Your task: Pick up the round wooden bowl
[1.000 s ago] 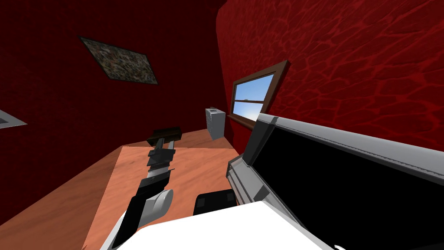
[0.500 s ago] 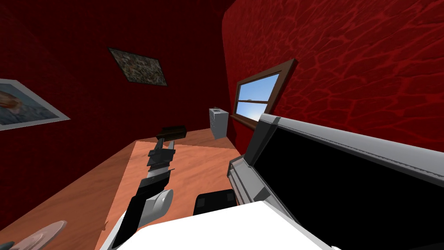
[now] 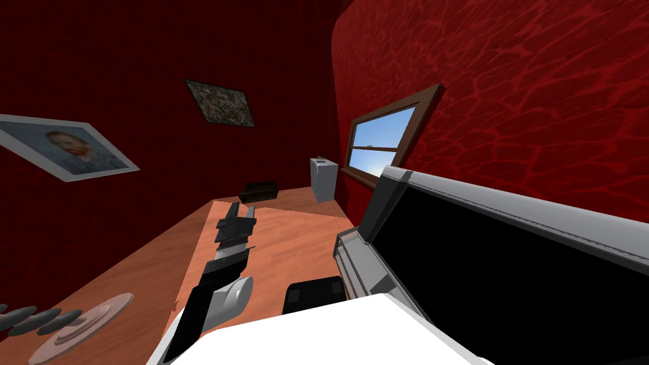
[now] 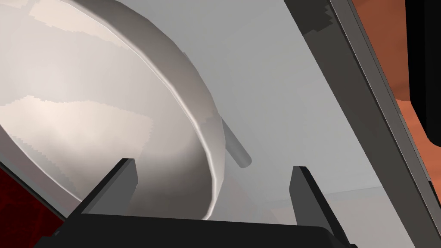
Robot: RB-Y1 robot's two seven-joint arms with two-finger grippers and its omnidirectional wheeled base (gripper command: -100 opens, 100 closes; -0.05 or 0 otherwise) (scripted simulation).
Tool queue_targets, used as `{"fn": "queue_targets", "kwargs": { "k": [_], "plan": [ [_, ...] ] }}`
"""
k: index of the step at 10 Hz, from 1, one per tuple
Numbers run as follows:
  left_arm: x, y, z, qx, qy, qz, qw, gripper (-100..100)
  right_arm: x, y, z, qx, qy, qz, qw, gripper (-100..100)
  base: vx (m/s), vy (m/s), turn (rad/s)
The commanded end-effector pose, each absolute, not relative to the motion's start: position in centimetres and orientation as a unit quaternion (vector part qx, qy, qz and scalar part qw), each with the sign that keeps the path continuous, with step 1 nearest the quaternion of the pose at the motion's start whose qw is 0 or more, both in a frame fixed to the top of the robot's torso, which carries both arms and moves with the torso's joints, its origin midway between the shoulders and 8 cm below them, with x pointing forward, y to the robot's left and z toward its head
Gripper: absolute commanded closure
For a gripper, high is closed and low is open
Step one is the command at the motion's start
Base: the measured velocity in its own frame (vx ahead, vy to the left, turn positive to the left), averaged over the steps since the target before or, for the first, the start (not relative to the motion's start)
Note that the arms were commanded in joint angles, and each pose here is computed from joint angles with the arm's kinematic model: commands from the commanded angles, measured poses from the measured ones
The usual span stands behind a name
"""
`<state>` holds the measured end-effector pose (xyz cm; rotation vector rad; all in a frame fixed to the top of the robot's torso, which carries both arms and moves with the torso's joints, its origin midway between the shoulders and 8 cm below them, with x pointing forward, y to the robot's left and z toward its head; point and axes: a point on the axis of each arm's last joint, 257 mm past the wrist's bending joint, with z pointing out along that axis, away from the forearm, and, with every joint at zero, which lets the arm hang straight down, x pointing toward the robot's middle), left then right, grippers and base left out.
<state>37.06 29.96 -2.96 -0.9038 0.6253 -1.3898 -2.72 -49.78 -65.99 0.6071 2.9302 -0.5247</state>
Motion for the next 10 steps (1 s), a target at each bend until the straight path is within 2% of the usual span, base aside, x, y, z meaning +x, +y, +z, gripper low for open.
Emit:
{"fn": "queue_targets", "kwargs": {
  "k": [1, 7, 8, 10],
  "plan": [
    [37.06, 29.96, -2.96, -0.395, 0.273, -0.608, 0.633, 0, -3.06, -49.28, -66.17, 0.213, 0.96, -0.174, 0.05, -100, -0.047, -0.023, 0.182],
    [37.06, 29.96, -2.96, -0.395, 0.273, -0.607, 0.633, 0, -3.46, -48.42, -66.5, 0.231, 0.955, -0.177, 0.048, -100, -0.047, -0.021, 0.101],
    [37.06, 29.96, -2.96, -0.395, 0.273, -0.607, 0.633, 0, -3.49, -48.42, -66.5, 0.234, 0.955, -0.177, 0.049, 100, -0.005, -0.003, 0.0],
    [37.06, 29.96, -2.96, -0.395, 0.273, -0.607, 0.633, 0, -3.41, -48.32, -66.54, 0.234, 0.955, -0.176, 0.049, 100, 0.0, 0.0, 0.0]
  ]
}}
